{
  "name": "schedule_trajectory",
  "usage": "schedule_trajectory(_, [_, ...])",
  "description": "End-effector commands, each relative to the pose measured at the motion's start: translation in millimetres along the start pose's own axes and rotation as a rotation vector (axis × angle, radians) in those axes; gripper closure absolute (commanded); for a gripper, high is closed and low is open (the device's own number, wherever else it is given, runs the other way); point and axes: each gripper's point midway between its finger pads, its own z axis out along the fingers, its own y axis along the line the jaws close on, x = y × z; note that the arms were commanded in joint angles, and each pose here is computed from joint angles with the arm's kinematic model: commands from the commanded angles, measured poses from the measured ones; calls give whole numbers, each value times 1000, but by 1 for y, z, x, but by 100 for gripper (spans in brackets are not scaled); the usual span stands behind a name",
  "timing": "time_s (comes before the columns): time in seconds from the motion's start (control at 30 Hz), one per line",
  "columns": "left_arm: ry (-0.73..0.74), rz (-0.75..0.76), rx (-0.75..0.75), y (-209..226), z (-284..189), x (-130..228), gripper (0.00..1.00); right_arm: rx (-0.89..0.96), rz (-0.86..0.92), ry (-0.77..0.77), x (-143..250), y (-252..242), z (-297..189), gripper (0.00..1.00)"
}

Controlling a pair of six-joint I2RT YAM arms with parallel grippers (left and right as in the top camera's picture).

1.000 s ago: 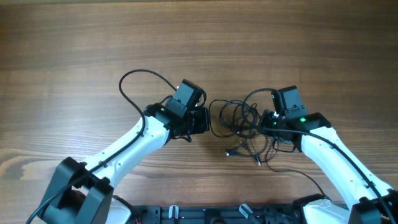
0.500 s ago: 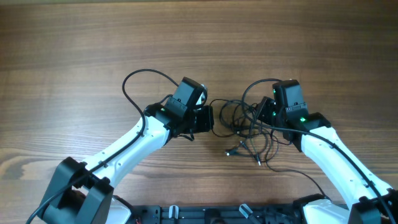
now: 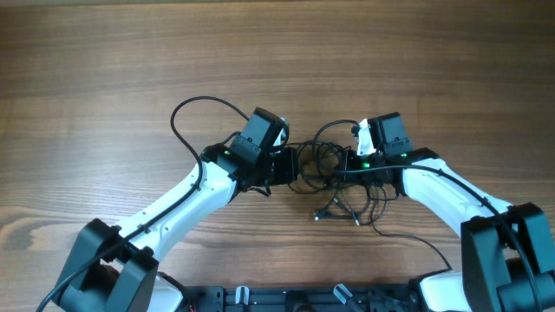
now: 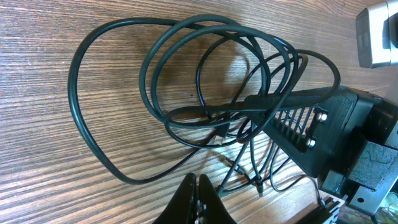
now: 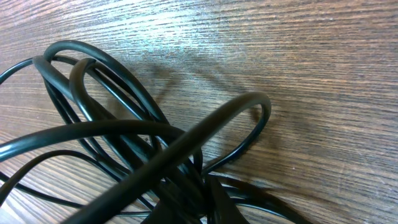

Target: Untangle cables

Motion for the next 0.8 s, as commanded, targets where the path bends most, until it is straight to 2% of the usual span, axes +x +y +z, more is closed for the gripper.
schedule_trajectory(0.0, [10,6,9,-1,1,3,96,-19,-12,16,2,2,2,87])
schedule_trajectory(0.1, [14,7,14,-2,1,3,96,-50,-12,23,3,8,2,88])
schedule_trajectory(0.13, [19,8,25,-4,1,4,94,-101,-15,38,5,17,1,92])
schedule_trajectory(0.23, [56,20,110,-20,-1,9,80,-309,-43,64,6,54,-6,94])
schedule_trajectory(0.37, [67,32,134,-26,0,12,73,-336,-21,49,0,59,-8,94])
schedule_trajectory(0.43, [64,51,145,-31,1,13,57,-357,-24,58,2,63,-9,94])
schedule_trajectory(0.47, [58,67,156,-36,2,13,55,-364,-25,60,2,64,-10,94])
schedule_trajectory(0.57, [23,93,150,-41,4,10,56,-372,-25,64,2,65,-10,94])
schedule_trajectory(0.63, [-29,102,87,-34,7,4,61,-388,-26,71,4,68,-11,94])
schedule_trajectory(0.77, [-91,111,15,-26,8,-4,65,-388,-27,71,4,68,-11,94])
